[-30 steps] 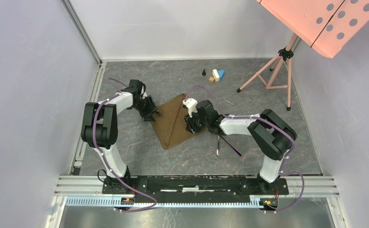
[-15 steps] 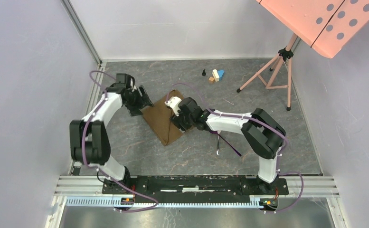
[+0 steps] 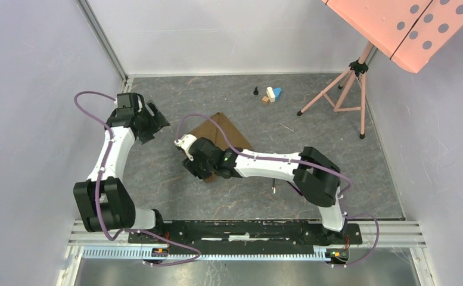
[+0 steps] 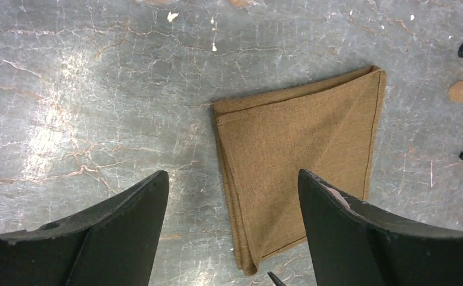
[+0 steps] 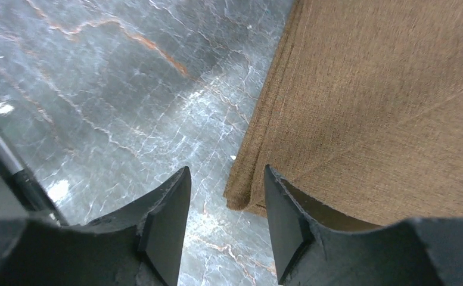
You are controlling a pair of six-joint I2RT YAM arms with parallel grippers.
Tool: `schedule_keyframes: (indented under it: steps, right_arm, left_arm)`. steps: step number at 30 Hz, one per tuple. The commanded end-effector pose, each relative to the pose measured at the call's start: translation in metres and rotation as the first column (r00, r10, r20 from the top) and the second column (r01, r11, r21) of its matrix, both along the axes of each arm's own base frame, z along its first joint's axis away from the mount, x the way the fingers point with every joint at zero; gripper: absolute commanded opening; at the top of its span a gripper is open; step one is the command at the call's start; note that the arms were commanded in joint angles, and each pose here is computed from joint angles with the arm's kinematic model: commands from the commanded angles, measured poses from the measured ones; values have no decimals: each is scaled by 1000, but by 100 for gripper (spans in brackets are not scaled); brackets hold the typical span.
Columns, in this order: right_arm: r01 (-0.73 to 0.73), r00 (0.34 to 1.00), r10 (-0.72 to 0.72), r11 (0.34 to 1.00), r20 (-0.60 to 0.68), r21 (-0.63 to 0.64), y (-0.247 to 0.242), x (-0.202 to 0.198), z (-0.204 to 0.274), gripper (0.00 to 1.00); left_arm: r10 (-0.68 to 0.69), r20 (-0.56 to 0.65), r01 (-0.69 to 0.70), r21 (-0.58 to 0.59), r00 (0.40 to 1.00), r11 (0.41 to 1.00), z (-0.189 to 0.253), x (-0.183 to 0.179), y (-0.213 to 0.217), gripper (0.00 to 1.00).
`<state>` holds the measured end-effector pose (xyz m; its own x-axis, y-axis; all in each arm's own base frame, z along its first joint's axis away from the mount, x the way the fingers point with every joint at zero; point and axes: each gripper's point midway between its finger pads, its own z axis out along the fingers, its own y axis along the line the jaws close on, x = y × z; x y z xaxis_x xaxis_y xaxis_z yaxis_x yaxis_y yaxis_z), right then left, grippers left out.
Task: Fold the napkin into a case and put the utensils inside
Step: Move the upper triangle-folded napkin to the center of the board, then pick up the upper triangle-folded napkin from the center of the board.
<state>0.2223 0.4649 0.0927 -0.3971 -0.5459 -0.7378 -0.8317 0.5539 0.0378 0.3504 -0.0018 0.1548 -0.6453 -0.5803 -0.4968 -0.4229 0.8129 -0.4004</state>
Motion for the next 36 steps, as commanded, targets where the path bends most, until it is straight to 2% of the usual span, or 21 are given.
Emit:
schedule_keyframes:
  steps: [1,8,16,24,36]
  right_arm:
    - [81,997,-82,996,-9,-49,5,10,-8,56]
    - [75,997,-74,992,14,-103,10,10,-19,59]
    - [73,997,-70,987,24,-145,11,5,-34,51]
    - [87,996,-79,979,49,-184,6,5,-44,56]
    - [90,995,-76,964,68,-250,-5,-2,-76,54]
  left_arm:
    - [-12,17,12,-6,1000,1000,-5,2,0,86]
    - [-19,-7,18,-37,1000,999,-18,-1,-2,86]
    - [-22,-4,22,-54,1000,998,-19,-1,-3,88]
    - [-25,-2,24,-61,1000,998,-20,-1,-3,88]
    - [-25,0,25,-67,1000,997,-20,-2,-4,88]
